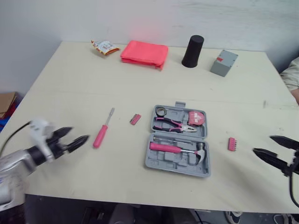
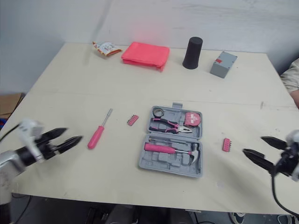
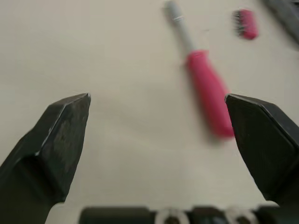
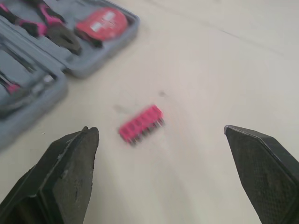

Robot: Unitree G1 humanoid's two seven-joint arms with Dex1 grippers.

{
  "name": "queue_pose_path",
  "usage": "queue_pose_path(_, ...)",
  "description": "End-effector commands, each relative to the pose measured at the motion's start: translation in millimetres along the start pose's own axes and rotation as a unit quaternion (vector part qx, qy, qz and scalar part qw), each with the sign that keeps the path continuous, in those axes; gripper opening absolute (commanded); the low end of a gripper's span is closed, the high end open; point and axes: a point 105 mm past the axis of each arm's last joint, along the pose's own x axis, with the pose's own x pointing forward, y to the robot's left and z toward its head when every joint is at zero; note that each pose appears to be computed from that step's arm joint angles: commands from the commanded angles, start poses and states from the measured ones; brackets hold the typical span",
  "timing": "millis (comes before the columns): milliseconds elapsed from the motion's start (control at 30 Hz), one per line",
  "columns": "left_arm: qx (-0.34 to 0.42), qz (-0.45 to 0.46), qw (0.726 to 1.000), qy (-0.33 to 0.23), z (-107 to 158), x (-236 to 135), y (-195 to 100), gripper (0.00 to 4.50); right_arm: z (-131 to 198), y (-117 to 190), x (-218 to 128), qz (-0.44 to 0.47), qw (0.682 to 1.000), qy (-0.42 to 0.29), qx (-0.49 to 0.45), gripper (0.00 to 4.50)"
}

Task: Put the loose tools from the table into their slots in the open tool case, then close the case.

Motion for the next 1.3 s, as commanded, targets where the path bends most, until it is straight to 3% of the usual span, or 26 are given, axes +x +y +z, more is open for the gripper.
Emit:
queue_pose_path(33, 0.031, 0.056, 0.998, -0.024, 16.0, -33.0, 22.6, 4.43, 5.8, -28.2, -24.4, -0.050, 0.999, -0.003, -0.022, 4.50)
queue_pose_path(233, 0.083, 0.143, 0.985, -0.048, 23.6, -41.2, 44.8, 4.43, 1.6, -43.2, -29.3, -0.075, 0.997, 0.001, -0.029, 4.50)
queue_pose_path(367, 0.069, 0.069, 0.992, -0.076, 31.2, -15.3, 18.9, 4.43, 18.9, -31.3, -6.9, -0.056, 0.997, -0.049, -0.025, 4.50)
queue_pose_path(567, 0.107, -0.031, 0.991, -0.073, 45.6, 38.5, -45.0, 4.43, 64.2, 38.6, 37.0, 0.070, 0.989, -0.110, -0.063, 4.50)
queue_pose_path(767, 0.141, -0.091, 0.984, -0.052, 33.7, 94.4, -105.8, 4.43, 105.4, 130.6, 66.8, 0.238, 0.953, -0.157, -0.097, 4.50)
queue_pose_path(900, 0.133, -0.069, 0.987, -0.052, 29.5, 127.9, -112.1, 4.43, 117.8, 178.8, 73.5, 0.344, 0.918, -0.160, -0.115, 4.50)
queue_pose_path(1067, 0.133, -0.115, 0.984, -0.038, 18.4, 150.1, -139.6, 4.43, 138.3, 194.7, 86.2, 0.360, 0.904, -0.194, -0.121, 4.50)
queue_pose_path(1300, 0.127, -0.128, 0.983, -0.030, 10.4, 164.6, -162.9, 4.43, 136.9, 199.4, 89.0, 0.368, 0.902, -0.191, -0.121, 4.50)
